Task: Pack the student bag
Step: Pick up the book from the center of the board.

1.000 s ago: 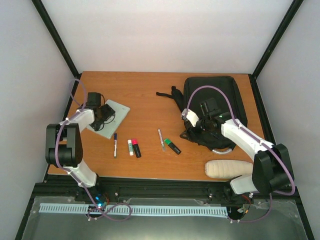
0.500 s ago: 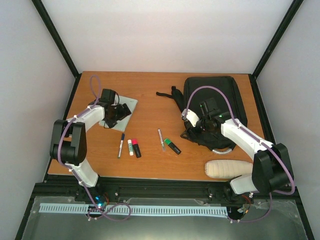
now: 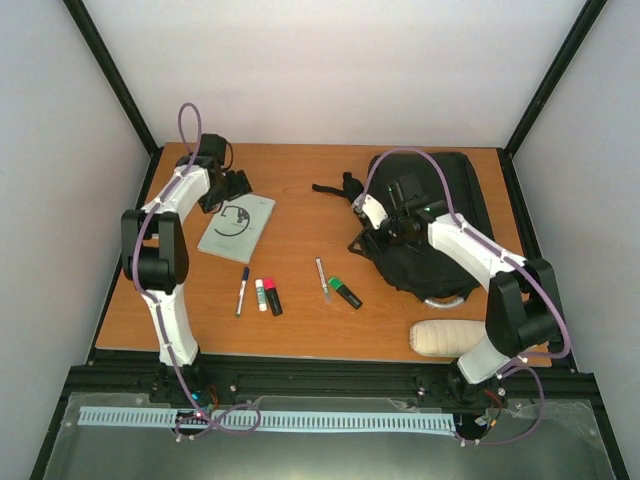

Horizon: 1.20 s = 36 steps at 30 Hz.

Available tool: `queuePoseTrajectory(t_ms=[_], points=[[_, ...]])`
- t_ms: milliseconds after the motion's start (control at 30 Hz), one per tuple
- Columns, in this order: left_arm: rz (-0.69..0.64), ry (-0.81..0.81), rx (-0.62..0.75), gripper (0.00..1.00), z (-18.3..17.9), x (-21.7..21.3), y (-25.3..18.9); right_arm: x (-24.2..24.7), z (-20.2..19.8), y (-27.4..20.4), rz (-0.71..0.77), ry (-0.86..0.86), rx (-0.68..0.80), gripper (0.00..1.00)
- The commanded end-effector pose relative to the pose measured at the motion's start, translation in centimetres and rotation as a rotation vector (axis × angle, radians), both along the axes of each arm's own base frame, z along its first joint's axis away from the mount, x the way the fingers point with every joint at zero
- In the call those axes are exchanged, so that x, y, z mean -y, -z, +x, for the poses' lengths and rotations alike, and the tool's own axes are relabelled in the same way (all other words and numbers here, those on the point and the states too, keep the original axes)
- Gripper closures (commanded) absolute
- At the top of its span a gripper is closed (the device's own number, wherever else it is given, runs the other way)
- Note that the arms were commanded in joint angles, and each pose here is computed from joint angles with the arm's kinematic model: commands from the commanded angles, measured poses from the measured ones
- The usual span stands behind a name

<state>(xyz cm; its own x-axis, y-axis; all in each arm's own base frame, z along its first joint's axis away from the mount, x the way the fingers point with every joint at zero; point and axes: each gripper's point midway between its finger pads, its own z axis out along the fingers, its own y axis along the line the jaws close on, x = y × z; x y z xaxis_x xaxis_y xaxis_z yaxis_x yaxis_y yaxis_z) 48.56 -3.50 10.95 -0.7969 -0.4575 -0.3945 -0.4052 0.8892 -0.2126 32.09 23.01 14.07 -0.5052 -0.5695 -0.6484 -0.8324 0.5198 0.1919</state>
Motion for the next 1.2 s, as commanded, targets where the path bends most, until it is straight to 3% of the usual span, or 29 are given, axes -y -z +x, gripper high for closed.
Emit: queuePoseTrajectory(t_ms=[0, 200, 400, 633, 833, 1167], points=[[0.044, 0.053, -0.042, 0.0, 1.0, -2.7, 1.2, -2.1, 1.2, -0.7, 0.062, -0.011, -0.026, 0.28], [0.062, 0.093, -0.118, 0.0, 1.2, -5.3, 3.7, -4.0, 2.0, 0.8, 0.09, -0.016, -0.125, 0.28], [-0.093, 0.143, -0.18, 0.0, 0.3, -2.8, 7.0, -4.2, 4.3, 4.2, 0.023, 0.064, -0.175, 0.28], [-0.184, 0.149, -0.178, 0.0, -0.9, -1.2, 7.6, -5.7, 4.9, 5.5, 0.061, 0.062, -0.295, 0.28], [-0.288, 0.203, -0.153, 0.03, -2.5, 3.4, 7.0, -6.3, 5.1, 7.1, 0.061, 0.032, -0.341, 0.28], [-0.371, 0.254, -0.163, 0.05, -7.6, 9.5, 8.1, -7.3, 8.7, 8.5, 0.035, 0.055, -0.303, 0.3]])
